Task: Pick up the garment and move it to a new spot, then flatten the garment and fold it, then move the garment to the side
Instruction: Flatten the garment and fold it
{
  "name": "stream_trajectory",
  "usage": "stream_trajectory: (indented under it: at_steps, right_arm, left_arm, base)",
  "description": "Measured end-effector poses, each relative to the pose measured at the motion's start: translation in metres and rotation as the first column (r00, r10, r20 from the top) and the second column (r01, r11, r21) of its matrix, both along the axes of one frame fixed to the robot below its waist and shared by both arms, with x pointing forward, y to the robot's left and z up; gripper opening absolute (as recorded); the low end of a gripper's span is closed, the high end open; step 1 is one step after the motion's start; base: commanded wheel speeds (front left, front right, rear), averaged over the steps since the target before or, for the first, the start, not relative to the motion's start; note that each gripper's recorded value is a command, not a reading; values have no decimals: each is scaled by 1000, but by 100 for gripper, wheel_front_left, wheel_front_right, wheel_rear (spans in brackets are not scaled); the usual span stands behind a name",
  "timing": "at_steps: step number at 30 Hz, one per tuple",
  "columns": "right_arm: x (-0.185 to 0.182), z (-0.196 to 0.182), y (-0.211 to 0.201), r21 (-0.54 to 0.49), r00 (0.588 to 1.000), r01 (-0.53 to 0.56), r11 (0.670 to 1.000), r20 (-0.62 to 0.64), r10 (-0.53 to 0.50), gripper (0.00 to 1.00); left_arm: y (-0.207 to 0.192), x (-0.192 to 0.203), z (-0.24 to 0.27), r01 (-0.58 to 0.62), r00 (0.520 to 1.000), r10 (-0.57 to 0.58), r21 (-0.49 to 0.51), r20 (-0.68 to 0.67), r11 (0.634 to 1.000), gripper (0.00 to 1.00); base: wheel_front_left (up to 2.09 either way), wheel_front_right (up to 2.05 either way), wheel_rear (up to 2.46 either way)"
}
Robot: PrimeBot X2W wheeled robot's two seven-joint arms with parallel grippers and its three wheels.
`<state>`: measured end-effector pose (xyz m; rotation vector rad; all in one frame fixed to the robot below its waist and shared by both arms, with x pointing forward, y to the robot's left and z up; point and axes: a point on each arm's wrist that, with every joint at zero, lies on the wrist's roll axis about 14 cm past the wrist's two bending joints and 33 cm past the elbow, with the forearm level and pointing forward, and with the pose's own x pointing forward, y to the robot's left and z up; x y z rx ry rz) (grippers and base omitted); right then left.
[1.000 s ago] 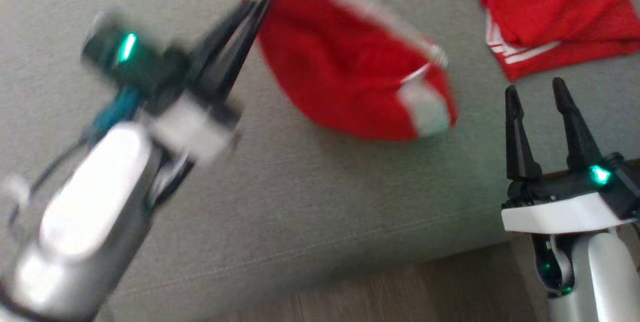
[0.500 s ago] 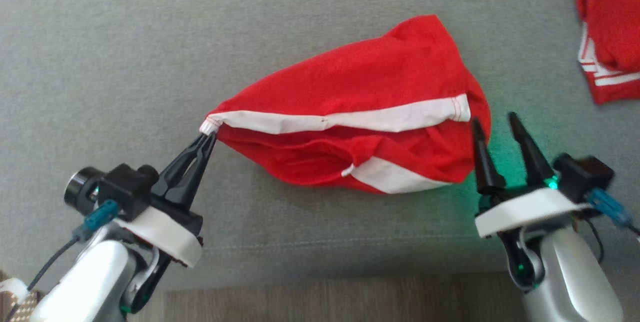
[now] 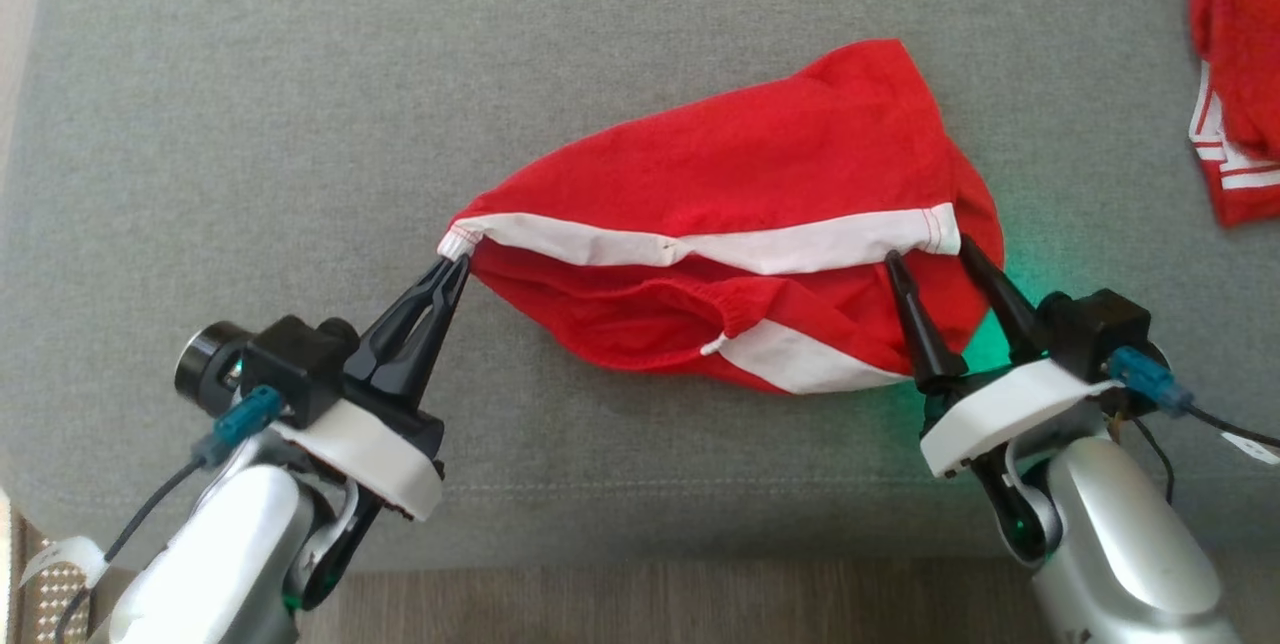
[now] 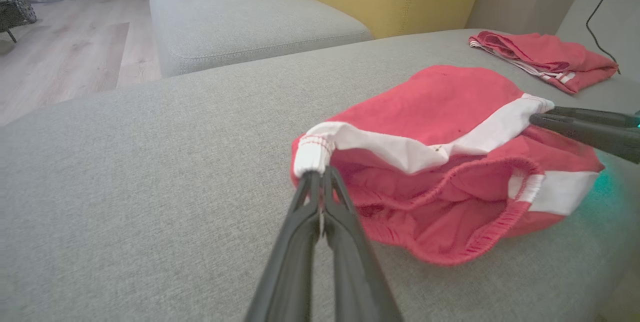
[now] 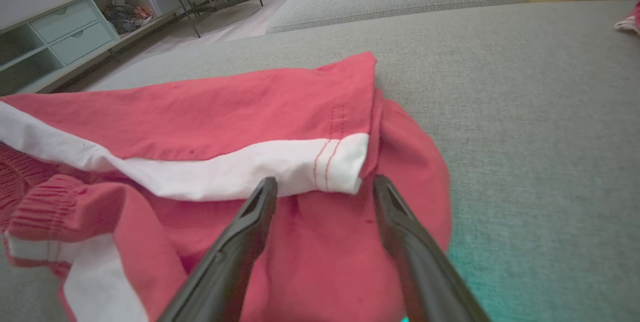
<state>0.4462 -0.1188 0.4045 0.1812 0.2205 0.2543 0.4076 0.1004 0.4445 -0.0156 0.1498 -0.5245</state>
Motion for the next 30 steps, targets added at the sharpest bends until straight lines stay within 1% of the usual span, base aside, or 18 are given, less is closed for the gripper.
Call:
stream_trajectory:
  at_steps: [1, 3, 5, 6, 12, 15, 17, 20, 22, 24, 25, 28, 30]
  right_arm:
    - [0, 1, 0, -4, 1000, -4, 1000, 3, 4, 75]
    - [0, 3, 3, -7, 1000, -16, 1000, 10, 16, 49]
    - [-1, 6, 6, -21, 999, -34, 999, 21, 35, 6]
    - [-1, 8, 7, -24, 999, -37, 999, 29, 38, 0]
    - [2, 31, -3, -43, 995, -23, 999, 99, 27, 0]
    - [7, 49, -15, -22, 989, 20, 1000, 150, -16, 0]
    - [12, 65, -29, -3, 980, 60, 998, 191, -58, 0]
    - [24, 94, -51, 29, 955, 120, 992, 268, -124, 0]
    - [41, 124, -65, 46, 926, 147, 988, 346, -154, 0]
    - [62, 160, -73, 39, 889, 151, 988, 432, -153, 0]
    - [73, 180, -75, 34, 868, 150, 988, 473, -148, 0]
    - [103, 236, -82, 62, 806, 152, 986, 570, -160, 0]
    - [122, 262, -89, 72, 772, 166, 984, 611, -174, 0]
  left_arm:
    - [0, 0, 0, 0, 1000, 0, 3, 1, 1000, 0]
    - [0, 0, 1, 3, 1000, -3, 1, 5, 1000, 0]
    - [1, 1, 3, -1, 1000, 1, -1, 10, 1000, 0]
    - [1, 1, 4, -1, 1000, 1, -1, 14, 1000, 0]
    - [-1, 2, 13, 8, 999, -8, 8, 45, 1000, 0]
    - [-1, 6, 24, 20, 996, -22, 18, 86, 1000, 0]
    - [-5, 9, 35, 51, 991, -54, 25, 126, 998, 0]
    - [-9, 22, 58, 96, 972, -107, 65, 207, 993, 0]
    - [-13, 41, 85, 120, 946, -148, 112, 289, 986, 0]
    - [-21, 64, 119, 138, 905, -185, 145, 383, 980, 0]
    - [-26, 75, 137, 143, 880, -202, 165, 430, 976, 0]
    - [-42, 104, 182, 150, 795, -253, 227, 550, 962, 0]
    - [-50, 123, 203, 139, 742, -281, 270, 609, 953, 0]
  base:
    - [0, 0, 0]
    - [0, 0, 0]
    - [0, 0, 0]
    - [0, 0, 0]
    - [0, 0, 0]
    - [0, 0, 0]
    - [0, 0, 0]
    - [0, 0, 0]
    - [0, 0, 0]
    - [0, 0, 0]
    - [0, 0, 0]
    - [0, 0, 0]
    - [0, 0, 0]
